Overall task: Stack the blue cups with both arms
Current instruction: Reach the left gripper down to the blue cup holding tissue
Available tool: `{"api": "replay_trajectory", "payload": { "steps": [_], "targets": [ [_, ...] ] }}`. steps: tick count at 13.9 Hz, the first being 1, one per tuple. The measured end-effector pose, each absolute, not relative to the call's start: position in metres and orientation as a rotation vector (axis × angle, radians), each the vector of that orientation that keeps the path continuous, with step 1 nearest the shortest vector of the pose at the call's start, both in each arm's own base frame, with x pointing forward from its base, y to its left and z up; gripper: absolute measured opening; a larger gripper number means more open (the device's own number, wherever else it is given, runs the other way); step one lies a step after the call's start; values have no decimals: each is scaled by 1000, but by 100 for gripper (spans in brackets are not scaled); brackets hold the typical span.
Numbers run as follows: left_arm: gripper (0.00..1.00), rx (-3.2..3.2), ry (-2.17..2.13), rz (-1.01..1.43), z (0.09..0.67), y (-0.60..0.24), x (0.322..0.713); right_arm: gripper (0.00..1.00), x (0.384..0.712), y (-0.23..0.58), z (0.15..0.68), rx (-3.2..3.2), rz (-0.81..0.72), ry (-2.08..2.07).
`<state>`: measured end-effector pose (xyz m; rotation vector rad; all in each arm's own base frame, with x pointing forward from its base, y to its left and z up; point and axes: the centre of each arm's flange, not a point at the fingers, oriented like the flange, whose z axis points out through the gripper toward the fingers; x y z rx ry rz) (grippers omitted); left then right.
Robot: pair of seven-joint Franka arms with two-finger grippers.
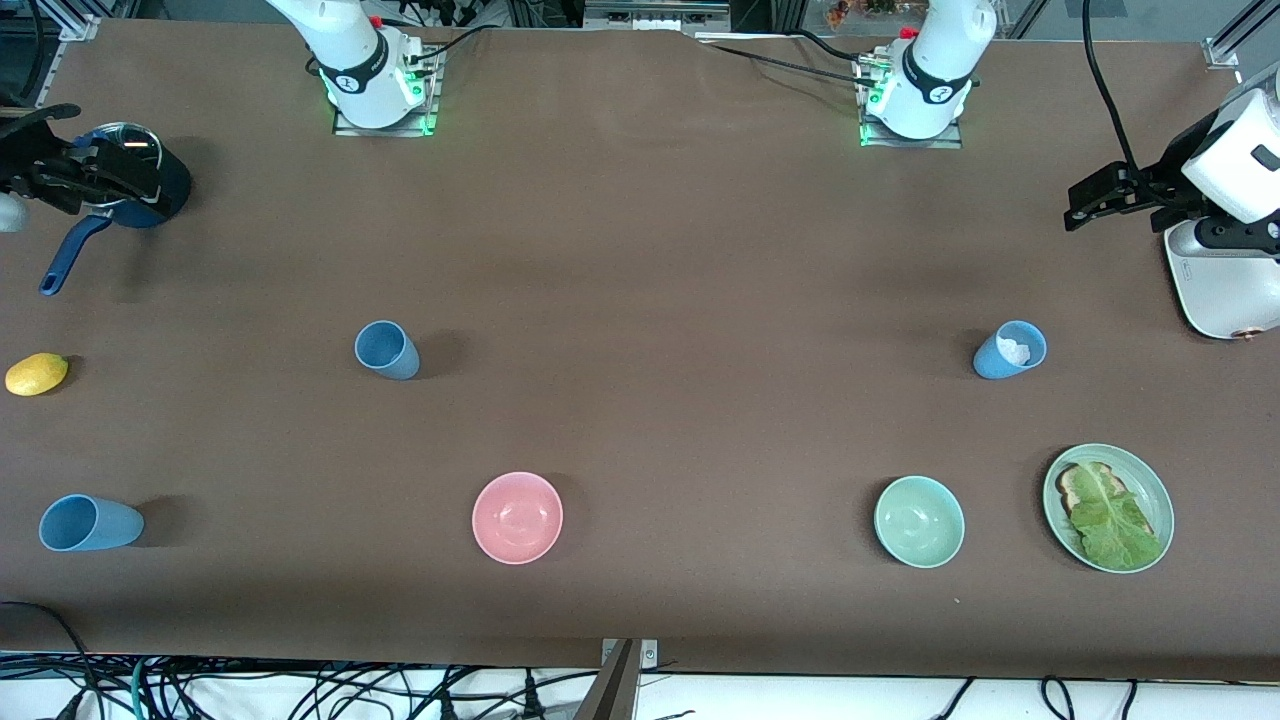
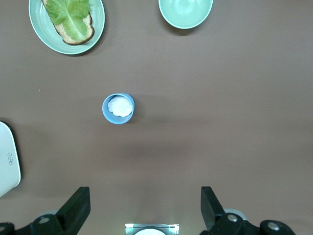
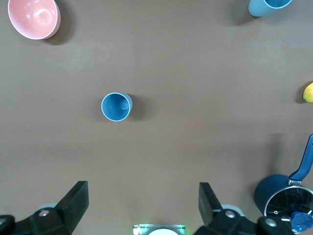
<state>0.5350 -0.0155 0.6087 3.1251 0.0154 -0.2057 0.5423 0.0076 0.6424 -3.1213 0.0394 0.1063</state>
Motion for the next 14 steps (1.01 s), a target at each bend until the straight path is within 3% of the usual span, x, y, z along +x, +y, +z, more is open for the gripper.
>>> {"api": "replay_trajectory", "payload": {
  "steps": [14],
  "targets": [
    [100, 3127, 21, -242, 602, -13, 536, 100, 542, 8, 642, -3121, 106, 38]
  ]
}}
